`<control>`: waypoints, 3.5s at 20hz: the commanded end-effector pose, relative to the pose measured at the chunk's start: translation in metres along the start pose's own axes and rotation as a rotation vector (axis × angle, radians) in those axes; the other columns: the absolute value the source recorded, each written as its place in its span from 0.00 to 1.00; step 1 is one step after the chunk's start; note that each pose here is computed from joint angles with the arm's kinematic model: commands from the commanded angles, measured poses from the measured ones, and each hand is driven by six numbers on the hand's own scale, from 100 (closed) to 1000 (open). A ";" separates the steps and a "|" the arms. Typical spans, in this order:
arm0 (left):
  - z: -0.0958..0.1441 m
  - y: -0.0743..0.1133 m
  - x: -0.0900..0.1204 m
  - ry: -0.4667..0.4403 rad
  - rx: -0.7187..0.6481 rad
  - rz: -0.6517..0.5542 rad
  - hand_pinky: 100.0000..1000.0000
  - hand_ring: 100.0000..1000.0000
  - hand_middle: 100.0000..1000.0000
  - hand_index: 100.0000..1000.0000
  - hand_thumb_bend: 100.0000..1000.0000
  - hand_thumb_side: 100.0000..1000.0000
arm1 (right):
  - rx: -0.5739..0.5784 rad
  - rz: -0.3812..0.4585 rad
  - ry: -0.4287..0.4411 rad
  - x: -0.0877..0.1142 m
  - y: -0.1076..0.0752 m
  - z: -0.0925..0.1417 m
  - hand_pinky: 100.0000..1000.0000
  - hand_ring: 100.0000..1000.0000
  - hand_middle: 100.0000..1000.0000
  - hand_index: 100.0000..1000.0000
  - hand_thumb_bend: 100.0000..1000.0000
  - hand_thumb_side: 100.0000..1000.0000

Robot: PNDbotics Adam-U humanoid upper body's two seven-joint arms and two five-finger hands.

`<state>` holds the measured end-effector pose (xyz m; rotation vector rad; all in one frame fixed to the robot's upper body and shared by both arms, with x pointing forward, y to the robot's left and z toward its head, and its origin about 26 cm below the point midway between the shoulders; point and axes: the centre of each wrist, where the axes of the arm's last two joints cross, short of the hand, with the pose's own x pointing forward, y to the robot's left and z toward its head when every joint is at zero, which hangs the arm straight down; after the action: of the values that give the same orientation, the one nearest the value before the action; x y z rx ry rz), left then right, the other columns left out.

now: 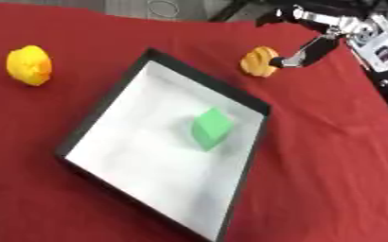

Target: Pick up objects on the table and place them in the box.

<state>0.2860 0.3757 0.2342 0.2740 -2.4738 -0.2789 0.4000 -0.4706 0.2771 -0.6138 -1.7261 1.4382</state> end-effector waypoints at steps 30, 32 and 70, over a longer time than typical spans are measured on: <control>0.000 0.000 0.004 -0.010 -0.012 -0.026 0.89 0.60 0.72 0.82 0.00 0.75 | 0.028 0.097 0.106 -0.020 -0.005 0.030 0.90 0.87 0.70 0.81 0.01 0.14; 0.001 0.000 0.004 -0.006 -0.013 -0.028 0.89 0.60 0.72 0.82 0.00 0.75 | 0.022 0.089 0.105 -0.019 -0.006 0.029 0.90 0.86 0.69 0.80 0.00 0.15; 0.015 0.026 -0.010 0.116 0.044 -0.064 0.89 0.60 0.72 0.82 0.00 0.73 | -0.236 0.284 -0.436 0.136 -0.079 -0.064 0.77 0.66 0.41 0.56 0.24 0.21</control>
<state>0.2839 0.3968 0.2110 0.3378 -2.3525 -0.2120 0.3922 -0.3543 0.3774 -0.7161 -2.2079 1.6439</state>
